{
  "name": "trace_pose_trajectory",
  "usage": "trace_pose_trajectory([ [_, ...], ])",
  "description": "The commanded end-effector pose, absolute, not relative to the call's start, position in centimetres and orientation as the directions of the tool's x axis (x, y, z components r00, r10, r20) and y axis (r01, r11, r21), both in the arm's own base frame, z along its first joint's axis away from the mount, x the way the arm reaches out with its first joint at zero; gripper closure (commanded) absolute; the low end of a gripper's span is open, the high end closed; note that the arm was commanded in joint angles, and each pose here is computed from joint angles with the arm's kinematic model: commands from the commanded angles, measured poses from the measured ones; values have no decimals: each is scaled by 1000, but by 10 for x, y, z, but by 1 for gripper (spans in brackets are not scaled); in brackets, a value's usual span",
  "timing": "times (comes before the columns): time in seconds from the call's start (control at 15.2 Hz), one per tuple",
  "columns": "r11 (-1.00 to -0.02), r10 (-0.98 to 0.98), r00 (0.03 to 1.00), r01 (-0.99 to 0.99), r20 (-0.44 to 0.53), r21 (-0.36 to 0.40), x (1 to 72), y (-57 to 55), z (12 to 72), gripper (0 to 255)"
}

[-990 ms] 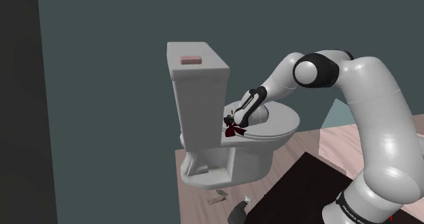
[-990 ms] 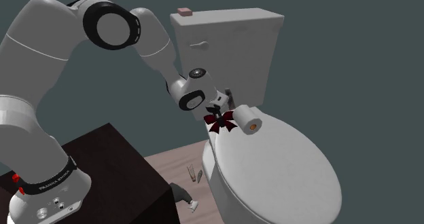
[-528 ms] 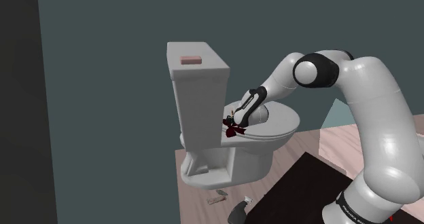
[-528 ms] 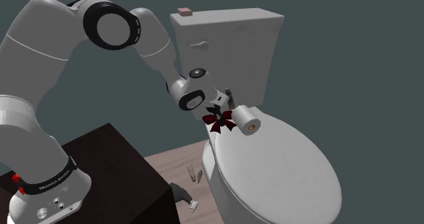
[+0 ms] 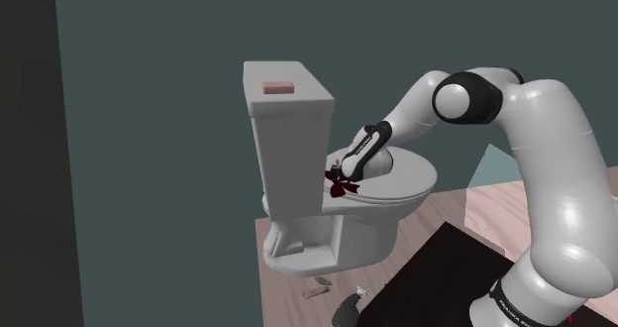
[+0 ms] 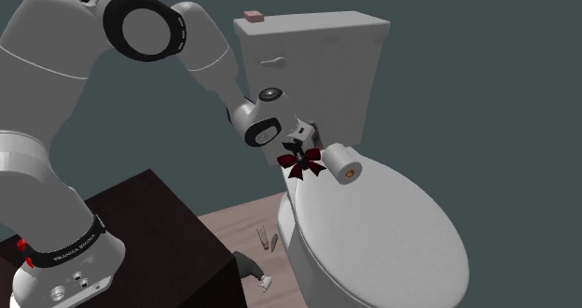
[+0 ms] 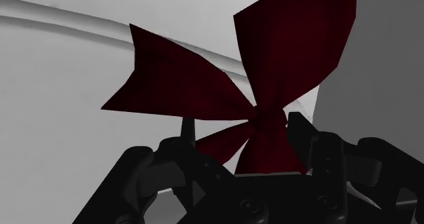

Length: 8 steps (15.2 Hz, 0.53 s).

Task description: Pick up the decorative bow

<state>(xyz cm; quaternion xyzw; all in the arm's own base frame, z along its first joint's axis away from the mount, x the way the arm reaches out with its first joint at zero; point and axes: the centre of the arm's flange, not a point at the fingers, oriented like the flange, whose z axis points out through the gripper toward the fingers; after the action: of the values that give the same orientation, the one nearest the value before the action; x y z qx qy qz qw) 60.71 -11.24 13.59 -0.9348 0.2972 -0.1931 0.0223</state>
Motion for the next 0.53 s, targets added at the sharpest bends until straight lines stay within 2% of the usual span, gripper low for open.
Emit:
trace_pose_trajectory([
  [0.0,-822,-564,749,-547,348,-157,608,-112,146,255],
  [0.46,-822,-564,749,-547,348,-157,608,-112,183,255],
])
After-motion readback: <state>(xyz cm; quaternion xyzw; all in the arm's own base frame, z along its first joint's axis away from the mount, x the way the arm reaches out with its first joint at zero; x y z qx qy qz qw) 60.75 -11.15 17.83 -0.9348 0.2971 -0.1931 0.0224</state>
